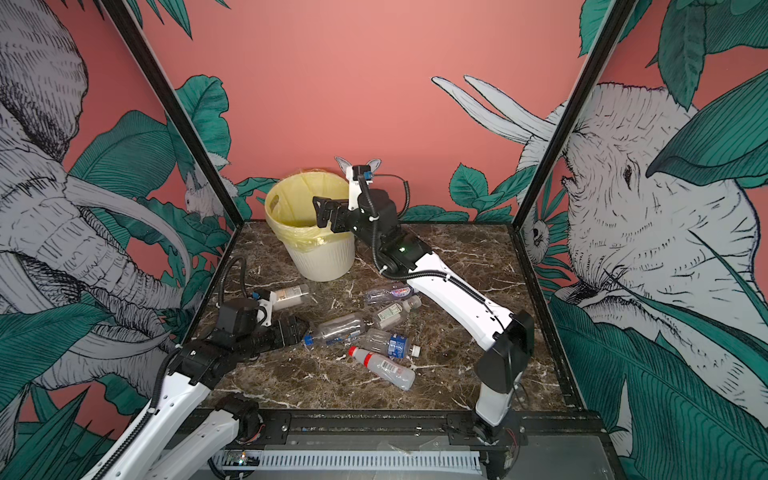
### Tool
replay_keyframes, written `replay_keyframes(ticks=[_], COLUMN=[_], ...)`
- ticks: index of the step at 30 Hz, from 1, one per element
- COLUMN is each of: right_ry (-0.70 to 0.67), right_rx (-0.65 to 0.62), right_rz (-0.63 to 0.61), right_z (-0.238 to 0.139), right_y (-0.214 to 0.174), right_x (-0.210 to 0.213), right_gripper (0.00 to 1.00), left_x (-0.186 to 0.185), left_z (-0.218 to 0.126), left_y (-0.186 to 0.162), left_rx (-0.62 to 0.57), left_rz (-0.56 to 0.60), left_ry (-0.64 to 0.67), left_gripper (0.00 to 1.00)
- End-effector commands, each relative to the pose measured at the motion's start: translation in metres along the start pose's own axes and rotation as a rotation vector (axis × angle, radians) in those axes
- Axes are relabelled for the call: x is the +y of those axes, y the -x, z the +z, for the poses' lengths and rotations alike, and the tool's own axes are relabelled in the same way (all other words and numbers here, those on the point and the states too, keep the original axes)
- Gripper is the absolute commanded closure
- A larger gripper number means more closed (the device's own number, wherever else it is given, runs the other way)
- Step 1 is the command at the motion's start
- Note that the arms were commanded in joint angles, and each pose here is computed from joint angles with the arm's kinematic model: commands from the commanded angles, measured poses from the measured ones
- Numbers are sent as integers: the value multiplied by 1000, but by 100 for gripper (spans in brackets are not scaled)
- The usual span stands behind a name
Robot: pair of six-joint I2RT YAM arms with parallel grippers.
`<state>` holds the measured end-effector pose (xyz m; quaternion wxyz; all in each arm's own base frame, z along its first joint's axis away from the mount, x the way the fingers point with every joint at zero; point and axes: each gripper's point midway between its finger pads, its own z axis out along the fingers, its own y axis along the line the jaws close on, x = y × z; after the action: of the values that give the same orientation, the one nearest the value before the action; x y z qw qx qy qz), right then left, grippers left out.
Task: Throw the plastic bottles in the bin
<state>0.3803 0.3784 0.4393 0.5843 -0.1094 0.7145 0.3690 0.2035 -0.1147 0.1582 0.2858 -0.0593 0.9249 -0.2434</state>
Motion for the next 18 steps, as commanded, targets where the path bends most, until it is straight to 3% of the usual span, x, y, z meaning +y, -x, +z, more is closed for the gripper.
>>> replay_keyframes(ticks=[1, 11, 18], right_ry=[21, -165, -233], right_rx=[-31, 142, 207], right_rz=[29, 84, 139], right_z=[-20, -97, -130], right_y=[-9, -96, -131], right_x=[0, -55, -78], right_gripper=[1, 1, 1], left_x=[12, 28, 59], left_z=[8, 8, -21], left_y=[5, 24, 42], left_rx=[-24, -66, -153], left_rz=[-44, -118, -261], left_ry=[65, 202, 435], left_gripper=[1, 1, 1])
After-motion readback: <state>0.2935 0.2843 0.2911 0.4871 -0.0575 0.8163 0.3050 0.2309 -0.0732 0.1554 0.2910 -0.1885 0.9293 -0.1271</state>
